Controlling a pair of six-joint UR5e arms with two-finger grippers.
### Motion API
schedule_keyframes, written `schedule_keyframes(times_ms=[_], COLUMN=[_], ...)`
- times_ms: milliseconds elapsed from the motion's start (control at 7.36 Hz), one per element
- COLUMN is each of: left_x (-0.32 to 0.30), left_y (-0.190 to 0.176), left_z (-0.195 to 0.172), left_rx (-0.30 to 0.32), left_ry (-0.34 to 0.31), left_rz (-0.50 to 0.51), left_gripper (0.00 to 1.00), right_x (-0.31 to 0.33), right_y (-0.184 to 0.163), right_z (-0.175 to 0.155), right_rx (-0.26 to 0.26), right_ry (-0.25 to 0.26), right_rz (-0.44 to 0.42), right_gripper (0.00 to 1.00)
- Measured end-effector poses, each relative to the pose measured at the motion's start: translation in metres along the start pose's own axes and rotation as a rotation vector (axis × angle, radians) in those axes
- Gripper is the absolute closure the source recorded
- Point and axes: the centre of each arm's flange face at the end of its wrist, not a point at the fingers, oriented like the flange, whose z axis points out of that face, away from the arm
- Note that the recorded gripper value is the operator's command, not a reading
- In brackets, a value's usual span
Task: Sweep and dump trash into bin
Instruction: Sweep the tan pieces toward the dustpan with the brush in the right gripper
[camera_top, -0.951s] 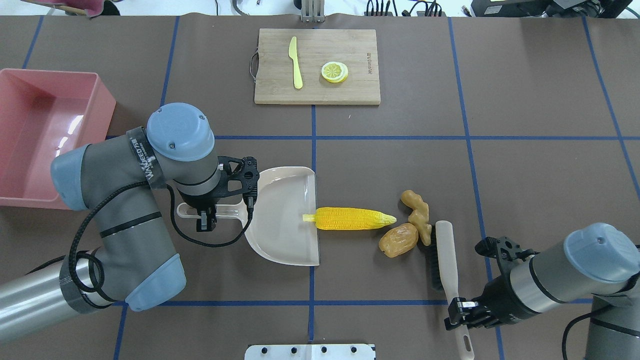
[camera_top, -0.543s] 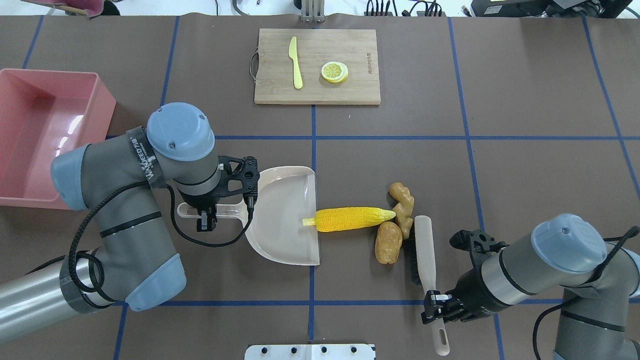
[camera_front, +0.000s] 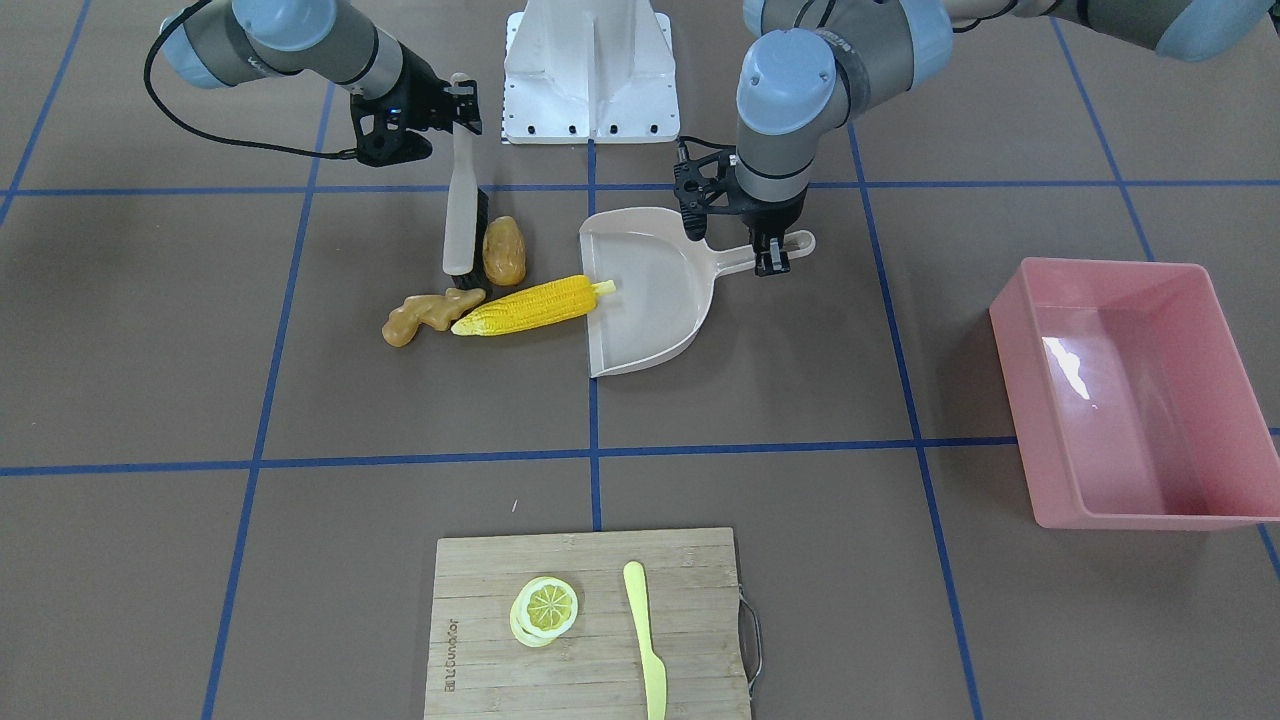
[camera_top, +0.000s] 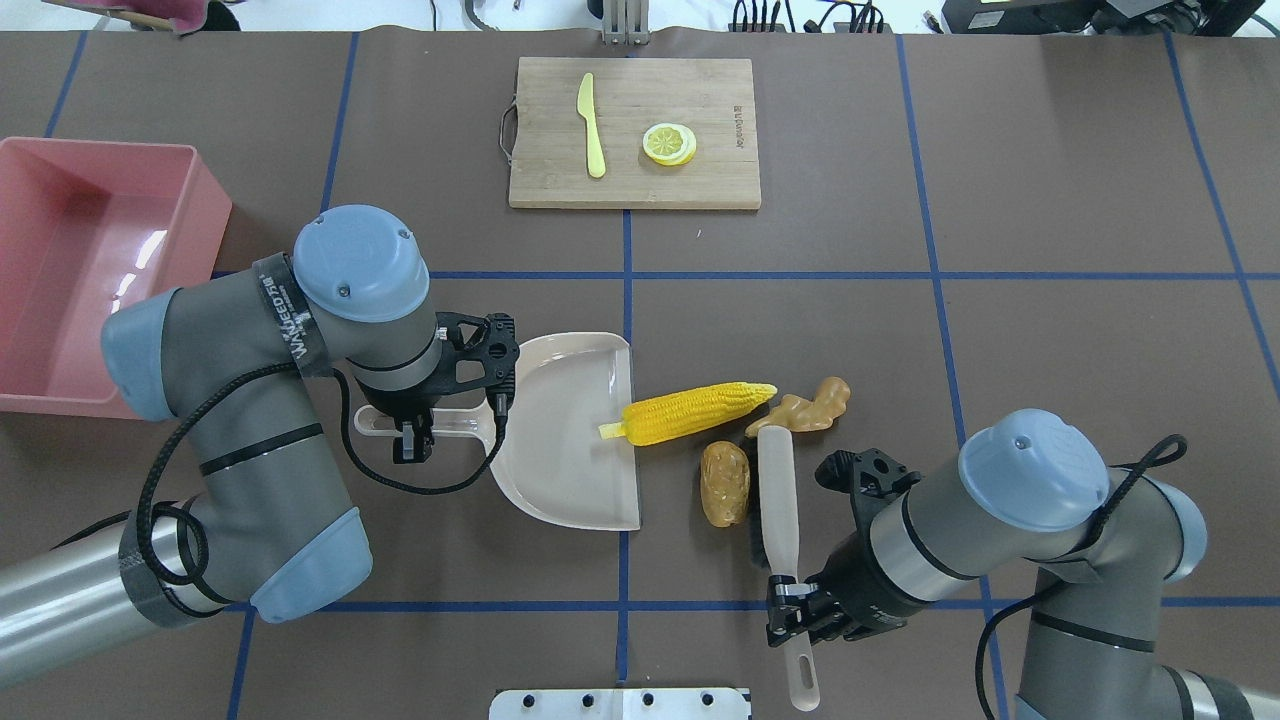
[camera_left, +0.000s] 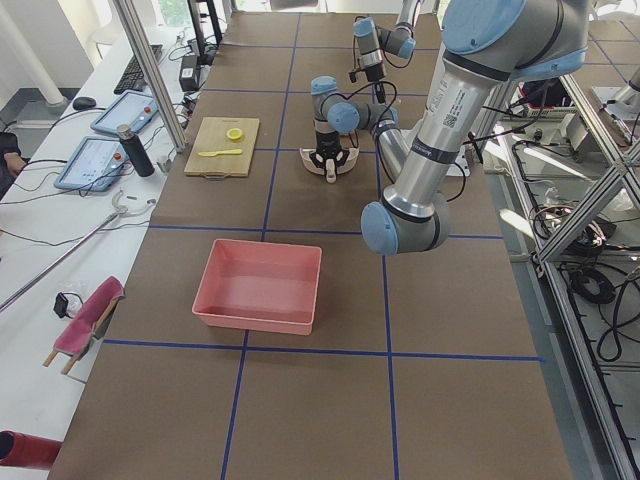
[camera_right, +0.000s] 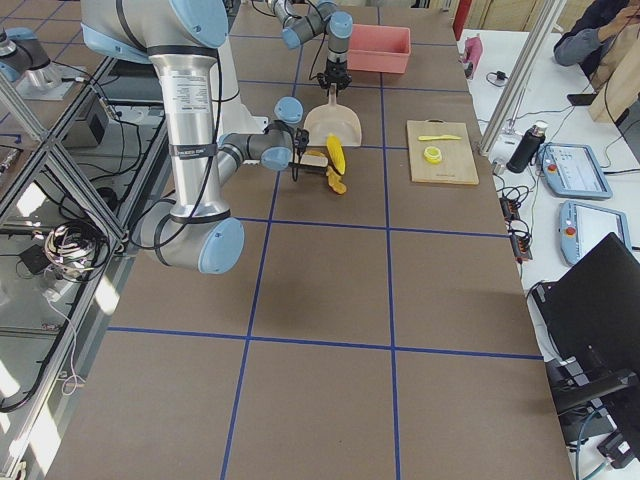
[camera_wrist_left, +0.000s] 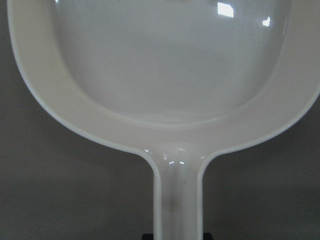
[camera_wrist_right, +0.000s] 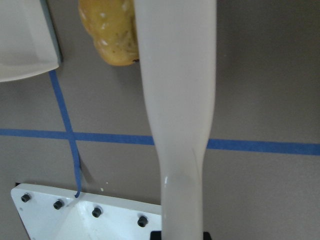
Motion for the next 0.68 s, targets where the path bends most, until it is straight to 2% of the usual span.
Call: schedule_keyframes(times_ms=[679], left_x=[-0.001], left_y=[0.004], left_z=[0.003], left_rx=[-0.007], left_ry=[0.001], left_rz=[0.003], left_gripper=[1.00], right_x=[-0.060], right_y=[0.005], right_z=[0.003], right_rx=[-0.005], right_ry=[0.008], right_rz=[-0.003], right_gripper=[1.00])
